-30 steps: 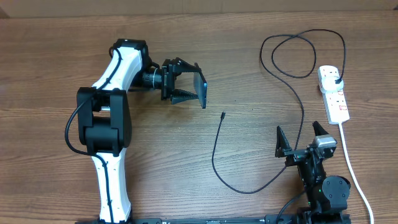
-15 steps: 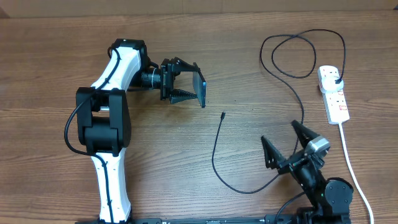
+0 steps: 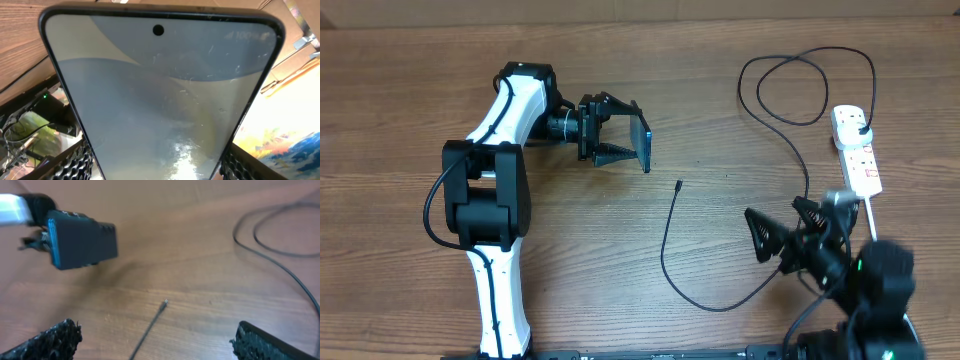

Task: Plug charger to phone and switch on socket
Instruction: 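Move the right gripper toward the cable connector near the phone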

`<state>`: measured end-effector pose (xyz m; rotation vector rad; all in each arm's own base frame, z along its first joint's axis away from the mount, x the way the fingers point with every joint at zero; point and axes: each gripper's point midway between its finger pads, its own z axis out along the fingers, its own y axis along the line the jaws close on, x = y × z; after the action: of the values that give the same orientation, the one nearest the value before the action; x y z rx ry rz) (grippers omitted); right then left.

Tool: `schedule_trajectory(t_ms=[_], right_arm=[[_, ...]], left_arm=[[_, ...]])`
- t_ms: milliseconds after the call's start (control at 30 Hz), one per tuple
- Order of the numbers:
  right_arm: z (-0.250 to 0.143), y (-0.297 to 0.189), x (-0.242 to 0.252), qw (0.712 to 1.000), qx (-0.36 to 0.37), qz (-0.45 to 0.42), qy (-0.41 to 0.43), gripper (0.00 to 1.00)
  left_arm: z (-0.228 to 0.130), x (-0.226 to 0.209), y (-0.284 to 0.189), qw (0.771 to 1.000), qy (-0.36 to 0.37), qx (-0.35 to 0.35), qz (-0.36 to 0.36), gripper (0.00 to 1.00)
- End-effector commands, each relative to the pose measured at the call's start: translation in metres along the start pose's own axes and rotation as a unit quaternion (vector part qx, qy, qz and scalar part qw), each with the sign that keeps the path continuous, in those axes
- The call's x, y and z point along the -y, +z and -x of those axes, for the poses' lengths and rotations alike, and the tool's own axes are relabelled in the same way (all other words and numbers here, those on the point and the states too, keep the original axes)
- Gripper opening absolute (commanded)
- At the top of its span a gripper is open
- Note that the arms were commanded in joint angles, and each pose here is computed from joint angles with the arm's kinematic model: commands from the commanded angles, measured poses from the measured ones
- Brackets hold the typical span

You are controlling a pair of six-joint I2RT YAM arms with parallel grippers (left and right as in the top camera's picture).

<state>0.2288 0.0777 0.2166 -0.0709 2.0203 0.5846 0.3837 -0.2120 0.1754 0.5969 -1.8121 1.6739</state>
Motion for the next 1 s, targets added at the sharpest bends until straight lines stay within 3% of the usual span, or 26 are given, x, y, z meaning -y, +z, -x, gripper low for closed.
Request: schedule_trajectory(t_ms=[0,67,167,267,367,467,567,700,833,967], right_arm=[[0.018,0.012,-0.002,0.998,-0.059,-0.007,0.007,1.00],[0.019,0.021,-0.025,0.993,-0.098,0.066,0.027,1.00],[0.017,0.023,-0.070,0.963,-0.146,0.221,0.057,1.00],[0.017,0.030,-0.081,0.945,-0.157,0.280,0.054,1.00],[0.014,0.043,-0.067,0.952,-0.172,0.242,0.067,1.00],[0.003,0.052,-0.032,0.971,-0.207,0.102,0.065,1.00],[0.002,0.041,0.001,0.971,-0.231,-0.057,0.038,1.00],[0.021,0.022,0.007,0.962,-0.215,-0.167,0.020,1.00],[0.023,0.018,-0.013,0.961,-0.214,-0.176,0.004,1.00],[0.020,0.033,-0.079,0.975,-0.219,-0.037,-0.009,1.00]], left_arm=[[-0.002,0.010,-0.002,1.000,-0.004,-0.002,-0.025,0.70],[-0.002,0.010,-0.002,1.000,-0.004,-0.002,-0.025,0.70],[-0.002,0.010,-0.002,1.000,-0.004,-0.002,-0.025,0.69],[-0.002,0.010,-0.002,1.000,-0.008,-0.003,-0.025,0.70],[-0.002,0.010,-0.002,1.000,-0.011,-0.003,-0.026,0.70],[-0.002,0.010,-0.002,1.000,-0.012,-0.003,-0.025,0.70],[-0.002,0.010,-0.002,1.000,-0.013,-0.003,-0.025,0.70],[-0.002,0.010,-0.002,1.000,-0.013,-0.003,-0.025,0.70],[-0.002,0.010,-0.002,1.000,-0.013,-0.003,-0.025,0.70],[-0.002,0.010,-0.002,1.000,-0.012,-0.003,-0.025,0.70]])
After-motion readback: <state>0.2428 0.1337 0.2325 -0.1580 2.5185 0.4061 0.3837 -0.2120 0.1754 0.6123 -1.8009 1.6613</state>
